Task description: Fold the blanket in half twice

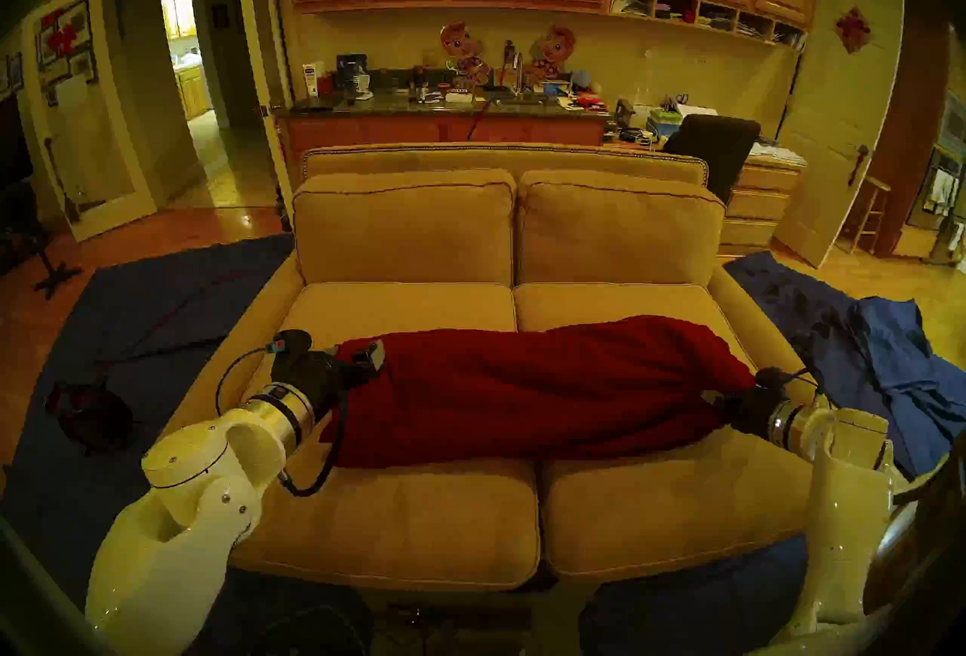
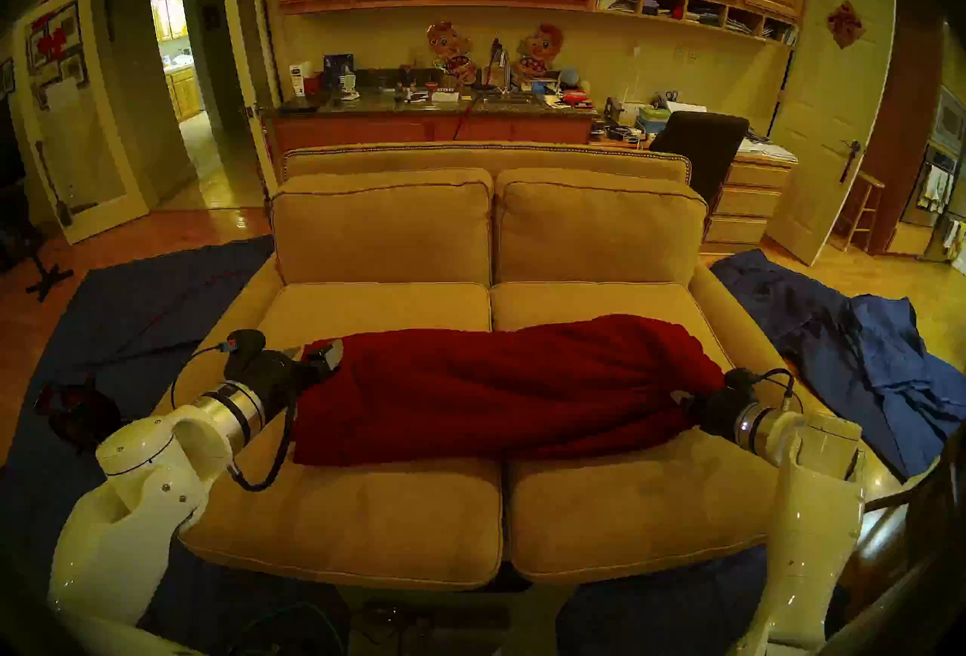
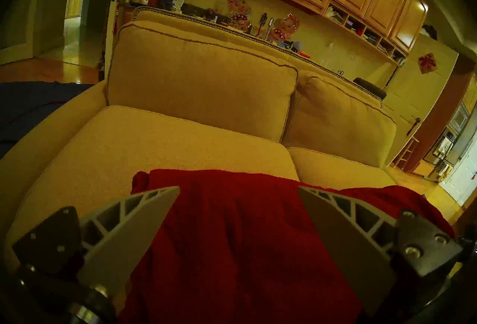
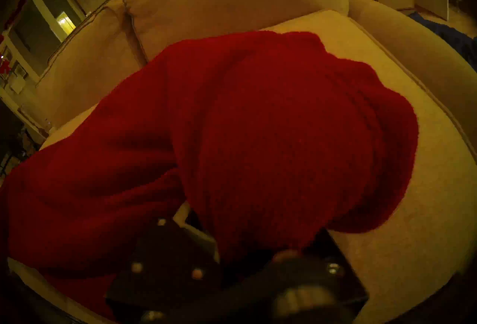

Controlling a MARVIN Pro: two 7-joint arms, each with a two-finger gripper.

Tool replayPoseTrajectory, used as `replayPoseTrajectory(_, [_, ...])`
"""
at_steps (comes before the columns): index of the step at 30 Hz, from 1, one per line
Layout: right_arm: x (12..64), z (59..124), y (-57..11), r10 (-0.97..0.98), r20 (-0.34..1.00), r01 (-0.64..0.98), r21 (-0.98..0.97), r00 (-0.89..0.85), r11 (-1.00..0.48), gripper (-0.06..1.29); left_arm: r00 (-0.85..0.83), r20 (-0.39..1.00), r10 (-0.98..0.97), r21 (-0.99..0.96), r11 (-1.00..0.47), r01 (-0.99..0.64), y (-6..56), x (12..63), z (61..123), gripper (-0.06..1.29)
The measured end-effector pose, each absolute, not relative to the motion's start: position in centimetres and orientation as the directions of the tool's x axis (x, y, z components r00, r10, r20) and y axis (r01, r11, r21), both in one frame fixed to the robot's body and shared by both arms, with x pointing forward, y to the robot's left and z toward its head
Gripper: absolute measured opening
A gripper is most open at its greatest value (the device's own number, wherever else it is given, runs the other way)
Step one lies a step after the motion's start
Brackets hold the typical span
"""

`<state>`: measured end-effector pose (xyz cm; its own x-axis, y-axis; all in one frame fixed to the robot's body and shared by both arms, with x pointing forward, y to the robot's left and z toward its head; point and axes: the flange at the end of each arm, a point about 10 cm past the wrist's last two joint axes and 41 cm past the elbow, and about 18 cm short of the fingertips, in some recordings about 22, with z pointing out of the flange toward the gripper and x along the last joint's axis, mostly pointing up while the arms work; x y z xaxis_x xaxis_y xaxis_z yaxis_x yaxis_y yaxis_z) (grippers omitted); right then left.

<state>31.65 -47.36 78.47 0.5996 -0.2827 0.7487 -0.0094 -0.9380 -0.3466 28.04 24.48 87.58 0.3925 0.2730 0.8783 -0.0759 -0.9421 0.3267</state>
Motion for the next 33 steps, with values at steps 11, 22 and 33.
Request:
replayPoseTrajectory(11, [30.8, 80.6, -51.0, -0.268, 0.776, -0.049, -0.295, 0.571, -0.954, 0.08, 0.392, 0.878, 0.273, 0.327, -0.942, -0.075, 24.5, 28.0, 87.6, 1.23])
replayPoseTrajectory(22, [29.5, 80.3, -54.5, -0.284, 0.767, -0.114, -0.269, 0.575, -0.956, 0.08, 0.392, 0.879, 0.273, 0.327, -0.942, -0.075, 24.5, 28.0, 87.6, 1.23])
replayPoseTrajectory(33, [28.6, 81.3, -57.8, -0.291, 0.778, -0.166, -0.239, 0.557, -0.957, 0.08, 0.391, 0.879, 0.273, 0.326, -0.942, -0.075, 24.5, 28.0, 87.6, 1.23])
